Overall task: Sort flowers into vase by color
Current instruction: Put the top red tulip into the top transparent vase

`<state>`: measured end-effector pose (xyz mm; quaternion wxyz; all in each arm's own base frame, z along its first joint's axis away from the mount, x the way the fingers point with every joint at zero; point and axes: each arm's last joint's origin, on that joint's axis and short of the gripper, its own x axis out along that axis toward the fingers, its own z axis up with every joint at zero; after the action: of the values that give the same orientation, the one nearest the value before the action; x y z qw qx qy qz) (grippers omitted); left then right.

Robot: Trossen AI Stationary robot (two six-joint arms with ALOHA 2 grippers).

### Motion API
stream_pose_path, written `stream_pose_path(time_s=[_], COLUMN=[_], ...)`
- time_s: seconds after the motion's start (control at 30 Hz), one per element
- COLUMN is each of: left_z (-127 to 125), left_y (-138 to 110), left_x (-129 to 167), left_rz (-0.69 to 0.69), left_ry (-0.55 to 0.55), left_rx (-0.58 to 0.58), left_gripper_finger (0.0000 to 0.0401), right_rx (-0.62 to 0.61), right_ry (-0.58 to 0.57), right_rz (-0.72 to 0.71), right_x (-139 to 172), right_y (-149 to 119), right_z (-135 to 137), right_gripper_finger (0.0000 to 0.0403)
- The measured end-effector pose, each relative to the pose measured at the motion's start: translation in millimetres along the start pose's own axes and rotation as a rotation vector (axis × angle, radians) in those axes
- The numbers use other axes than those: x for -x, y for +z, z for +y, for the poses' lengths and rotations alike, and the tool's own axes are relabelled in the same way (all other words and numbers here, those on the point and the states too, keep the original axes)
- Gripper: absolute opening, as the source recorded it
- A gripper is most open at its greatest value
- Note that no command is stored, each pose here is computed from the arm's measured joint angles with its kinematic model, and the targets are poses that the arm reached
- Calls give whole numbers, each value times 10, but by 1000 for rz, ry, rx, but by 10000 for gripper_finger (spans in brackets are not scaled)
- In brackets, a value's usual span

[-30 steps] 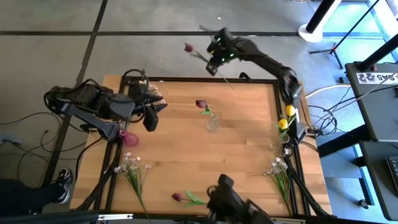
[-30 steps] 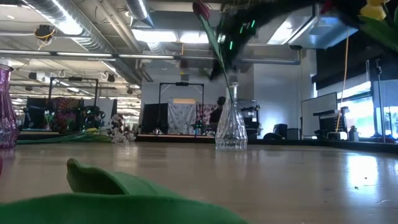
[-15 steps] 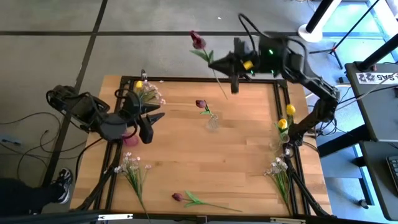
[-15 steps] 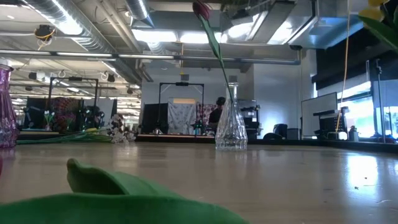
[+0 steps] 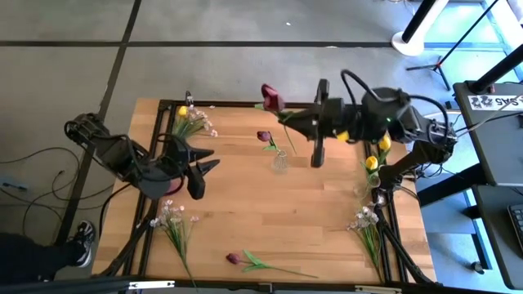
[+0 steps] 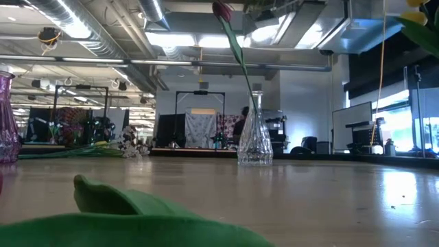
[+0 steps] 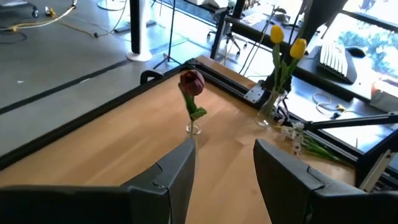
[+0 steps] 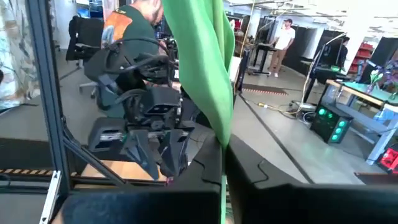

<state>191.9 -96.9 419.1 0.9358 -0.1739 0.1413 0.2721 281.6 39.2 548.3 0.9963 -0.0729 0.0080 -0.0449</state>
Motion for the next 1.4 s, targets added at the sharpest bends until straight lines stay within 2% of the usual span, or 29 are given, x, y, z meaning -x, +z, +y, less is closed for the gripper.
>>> stream_pose_path(time_s=[0.2,0.3,0.4,0.57,0.67,0.77,0.9,1.13,1.4], left_z=[-36,-52,-67,-83,-51,-16,46,130,134], left_y=[-32,-23,-7,30,71,99,146,200,200], left_x=[90,104,103,28,-71,-183,-341,-472,-476], left_rz=[-51,-74,-85,-101,-114,-104,-102,-77,-74], left_ry=[3,2,-5,10,54,88,149,185,187], left_rx=[-4,13,37,73,91,94,81,57,50], left_gripper_finger=[159,159,159,159,159,159,159,159,159], right_rx=[-31,-46,-100,-177,-174,-134,-121,-55,-33], right_ry=[39,58,28,-84,-131,-129,-143,-231,-304], right_rz=[-82,-99,-156,-366,-396,-361,-280,-255,-152], right_x=[55,94,180,471,525,440,251,141,-138], right_y=[-85,-323,-619,-1076,-1402,-1707,-1963,-2053,-2356], right_z=[279,369,356,170,78,13,-88,-226,-344], right_gripper_finger=[1,1,1,1,1,4,20,7,7])
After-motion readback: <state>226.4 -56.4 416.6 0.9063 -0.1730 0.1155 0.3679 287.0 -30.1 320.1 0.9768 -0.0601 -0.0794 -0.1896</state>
